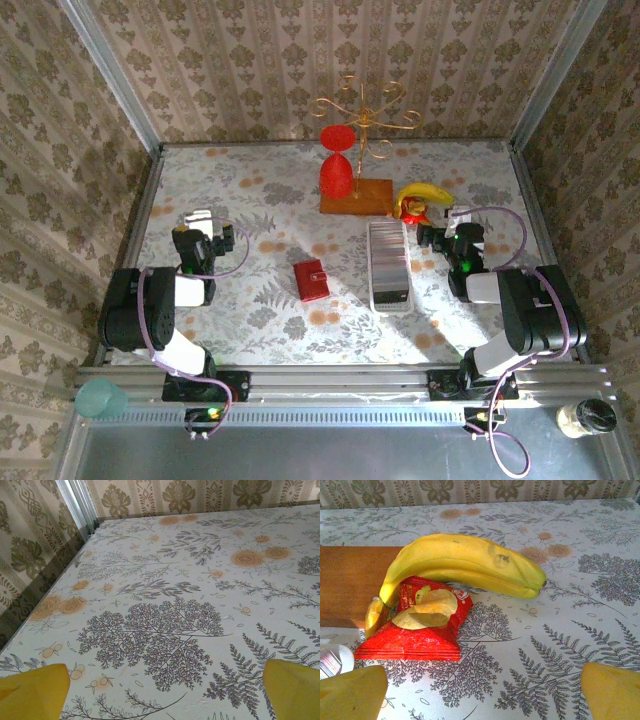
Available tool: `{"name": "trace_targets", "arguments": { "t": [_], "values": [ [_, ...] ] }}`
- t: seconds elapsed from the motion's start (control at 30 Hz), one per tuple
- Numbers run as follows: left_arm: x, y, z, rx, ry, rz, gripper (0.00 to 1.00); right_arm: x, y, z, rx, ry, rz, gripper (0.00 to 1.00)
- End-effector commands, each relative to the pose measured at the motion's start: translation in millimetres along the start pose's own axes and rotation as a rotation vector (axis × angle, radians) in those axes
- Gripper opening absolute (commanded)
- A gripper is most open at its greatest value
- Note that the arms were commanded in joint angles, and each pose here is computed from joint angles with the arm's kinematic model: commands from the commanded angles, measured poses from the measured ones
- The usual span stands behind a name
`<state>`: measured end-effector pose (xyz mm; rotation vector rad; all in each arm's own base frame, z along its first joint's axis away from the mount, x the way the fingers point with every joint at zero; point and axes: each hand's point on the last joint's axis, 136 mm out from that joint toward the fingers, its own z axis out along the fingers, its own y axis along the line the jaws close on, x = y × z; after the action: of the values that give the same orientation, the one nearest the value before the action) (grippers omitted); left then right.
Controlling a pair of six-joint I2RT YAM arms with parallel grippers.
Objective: Put the credit cards into the card holder
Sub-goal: Pick up the card holder from the center of the table.
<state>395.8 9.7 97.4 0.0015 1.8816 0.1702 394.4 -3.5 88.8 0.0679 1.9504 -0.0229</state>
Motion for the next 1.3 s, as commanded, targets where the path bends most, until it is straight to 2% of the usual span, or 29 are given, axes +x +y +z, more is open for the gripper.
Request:
{"name": "trace_targets", "arguments": {
  "t": [0.0,0.77,0.9,1.03,1.13,1.2,1.23,1.27],
  "values": [
    [-2,-3,2,0.015,0.003,0.021,1.00,-10,-3,2,0.017,-0.024,-0.007,1.00],
    [-2,-3,2,0.026,0.004,0.015,1.00,-12,-2,2,0.016,-0.028,-0.008,1.00],
    [-16,4,-10,-0.038,-0.012,0.027,1.00,-25,-2,-12,0.014,-0.057,-0.009,1.00],
    [-43,-6,-33,-0.007,-0.011,0.050,1.00,-48,-1,-42,-0.002,-0.106,0.012,1.00],
    [-59,-12,-47,0.036,0.019,-0.037,1.00,-62,-11,-62,0.048,-0.119,0.055,1.00],
    [-63,6,-56,-0.065,0.092,-0.231,1.00,-68,-25,-77,0.117,-0.134,0.149,1.00],
    [-60,16,-64,-0.116,0.150,-0.312,1.00,-67,-34,-86,0.166,-0.142,0.245,1.00],
    [-60,17,-69,-0.096,0.194,-0.351,1.00,-62,-45,-95,0.215,-0.139,0.391,1.00]
  ]
}}
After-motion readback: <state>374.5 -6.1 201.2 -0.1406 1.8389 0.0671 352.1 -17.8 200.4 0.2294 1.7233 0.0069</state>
